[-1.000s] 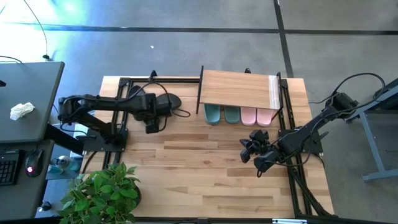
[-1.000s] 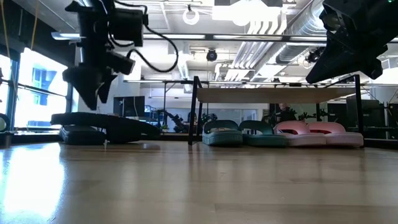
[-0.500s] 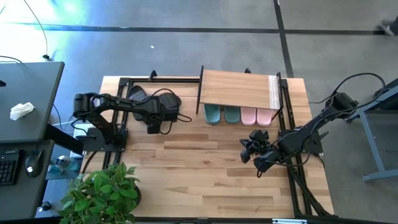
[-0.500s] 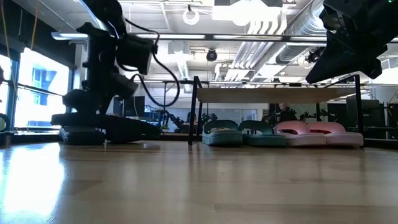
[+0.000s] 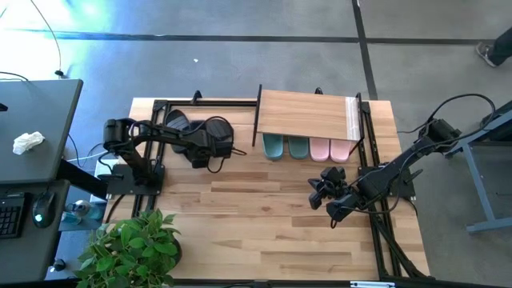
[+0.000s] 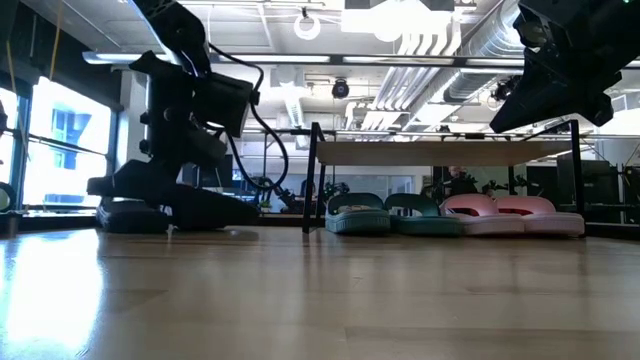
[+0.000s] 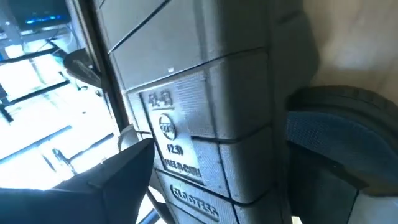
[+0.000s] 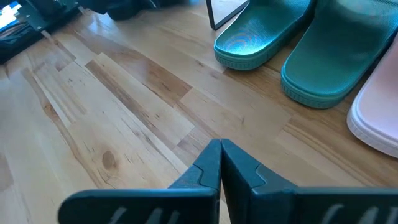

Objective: Pick and place slides into the shelf
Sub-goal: Put the right black slide on the shelf

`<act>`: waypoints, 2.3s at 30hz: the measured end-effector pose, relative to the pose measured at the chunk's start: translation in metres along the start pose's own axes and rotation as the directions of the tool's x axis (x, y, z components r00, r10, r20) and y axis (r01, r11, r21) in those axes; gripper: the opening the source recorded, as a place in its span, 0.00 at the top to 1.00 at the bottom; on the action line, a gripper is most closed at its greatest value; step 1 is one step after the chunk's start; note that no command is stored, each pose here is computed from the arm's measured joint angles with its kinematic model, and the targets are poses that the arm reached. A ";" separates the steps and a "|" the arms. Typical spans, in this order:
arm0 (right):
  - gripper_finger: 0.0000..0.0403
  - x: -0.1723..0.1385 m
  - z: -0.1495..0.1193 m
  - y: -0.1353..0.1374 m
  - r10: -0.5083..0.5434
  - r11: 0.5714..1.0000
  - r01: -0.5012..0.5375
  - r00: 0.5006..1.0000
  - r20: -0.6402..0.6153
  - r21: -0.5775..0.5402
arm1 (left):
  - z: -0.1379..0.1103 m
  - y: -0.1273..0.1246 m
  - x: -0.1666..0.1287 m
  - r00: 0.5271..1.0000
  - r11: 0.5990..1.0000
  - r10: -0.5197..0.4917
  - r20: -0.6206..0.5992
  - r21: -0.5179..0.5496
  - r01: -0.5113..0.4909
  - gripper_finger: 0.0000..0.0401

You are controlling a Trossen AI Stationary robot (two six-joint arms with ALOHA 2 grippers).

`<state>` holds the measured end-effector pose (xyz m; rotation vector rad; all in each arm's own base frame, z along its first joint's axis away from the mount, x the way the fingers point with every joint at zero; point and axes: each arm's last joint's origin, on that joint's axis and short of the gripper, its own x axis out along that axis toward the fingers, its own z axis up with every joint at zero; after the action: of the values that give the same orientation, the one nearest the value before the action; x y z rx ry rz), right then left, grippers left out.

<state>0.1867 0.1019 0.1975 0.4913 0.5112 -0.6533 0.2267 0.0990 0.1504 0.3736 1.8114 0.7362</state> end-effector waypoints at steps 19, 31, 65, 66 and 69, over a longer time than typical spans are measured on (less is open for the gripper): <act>1.00 0.000 0.000 0.000 0.000 1.000 0.000 1.000 0.000 0.001 | 0.000 0.002 -0.001 0.999 0.998 0.039 0.007 -0.051 -0.039 0.71; 1.00 0.000 0.000 0.000 0.000 1.000 0.000 1.000 0.000 0.000 | 0.005 0.015 -0.027 0.998 0.995 -0.065 0.018 -0.074 0.066 0.75; 1.00 0.000 0.002 0.002 0.013 0.998 -0.015 0.999 0.037 0.066 | -0.037 0.115 -0.157 0.796 0.939 -0.236 0.558 -0.082 0.335 0.81; 1.00 0.000 0.002 0.003 0.014 0.997 -0.017 0.999 0.039 0.074 | -0.037 0.118 -0.161 0.771 0.935 -0.242 0.589 -0.069 0.347 0.81; 1.00 -0.001 0.003 0.004 0.023 0.996 -0.027 0.999 0.042 0.085 | -0.033 0.128 -0.175 0.681 0.929 -0.248 0.689 -0.030 0.368 0.80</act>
<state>0.1897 0.1032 0.2009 0.5630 0.4389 -0.6621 0.2460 0.0845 0.3689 0.1738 1.0591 0.4189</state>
